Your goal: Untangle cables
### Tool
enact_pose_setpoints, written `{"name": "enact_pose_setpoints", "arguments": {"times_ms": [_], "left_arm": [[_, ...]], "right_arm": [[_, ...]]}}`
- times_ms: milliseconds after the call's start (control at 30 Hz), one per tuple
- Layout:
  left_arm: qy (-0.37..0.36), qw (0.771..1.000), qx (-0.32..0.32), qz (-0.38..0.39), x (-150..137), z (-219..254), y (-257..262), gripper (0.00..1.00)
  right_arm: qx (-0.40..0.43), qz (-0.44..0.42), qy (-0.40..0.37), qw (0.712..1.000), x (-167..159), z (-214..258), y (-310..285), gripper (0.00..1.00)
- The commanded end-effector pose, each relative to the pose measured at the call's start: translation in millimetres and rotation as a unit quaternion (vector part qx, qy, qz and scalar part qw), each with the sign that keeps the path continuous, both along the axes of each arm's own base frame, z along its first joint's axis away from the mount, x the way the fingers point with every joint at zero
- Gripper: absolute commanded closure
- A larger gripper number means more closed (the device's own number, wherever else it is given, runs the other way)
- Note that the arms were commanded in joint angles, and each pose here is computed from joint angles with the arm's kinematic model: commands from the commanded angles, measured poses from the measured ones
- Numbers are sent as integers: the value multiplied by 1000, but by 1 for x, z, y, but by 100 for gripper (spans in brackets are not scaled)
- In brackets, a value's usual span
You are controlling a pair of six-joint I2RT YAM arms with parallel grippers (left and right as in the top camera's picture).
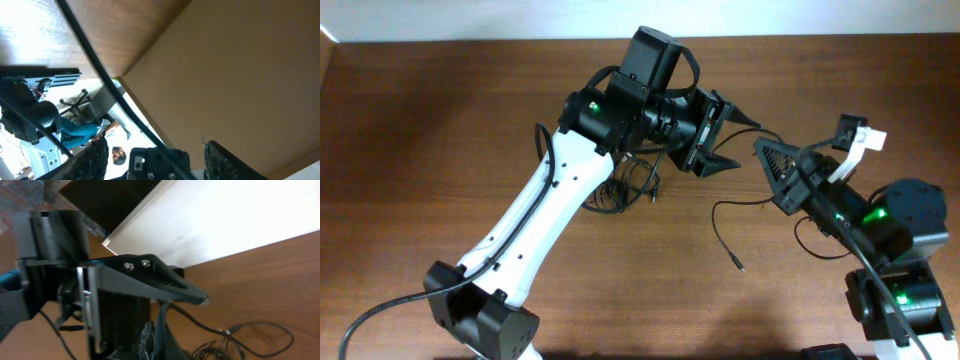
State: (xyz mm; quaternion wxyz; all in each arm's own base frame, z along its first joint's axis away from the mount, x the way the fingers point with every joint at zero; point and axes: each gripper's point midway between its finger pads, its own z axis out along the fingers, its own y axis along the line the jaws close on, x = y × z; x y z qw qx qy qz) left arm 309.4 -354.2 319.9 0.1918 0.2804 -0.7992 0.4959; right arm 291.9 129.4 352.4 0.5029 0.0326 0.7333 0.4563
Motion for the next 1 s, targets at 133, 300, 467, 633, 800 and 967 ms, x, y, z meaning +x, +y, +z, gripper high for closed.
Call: {"name": "enact_pose_setpoints", "arguments": {"times_ms": [133, 300, 467, 633, 800, 967], "left_arm": [[-24, 1000, 2, 16, 2, 12, 4, 58], [-24, 999, 3, 30, 12, 11, 12, 63], [-24, 999, 3, 34, 14, 11, 15, 85], [-97, 995, -13, 15, 22, 21, 12, 100], [-321, 945, -51, -33, 43, 53, 5, 100], [-555, 829, 8, -63, 74, 64, 13, 100]], "right_arm": [[-9, 0, -31, 999, 2, 14, 1, 96], [-7, 0, -40, 999, -1, 19, 1, 96], [-6, 0, -39, 999, -1, 19, 1, 96], [-7, -1, -30, 1000, -1, 15, 1, 95], [-24, -17, -9, 1000, 2, 1, -5, 71], [-52, -97, 74, 991, 10, -39, -30, 33]]}}
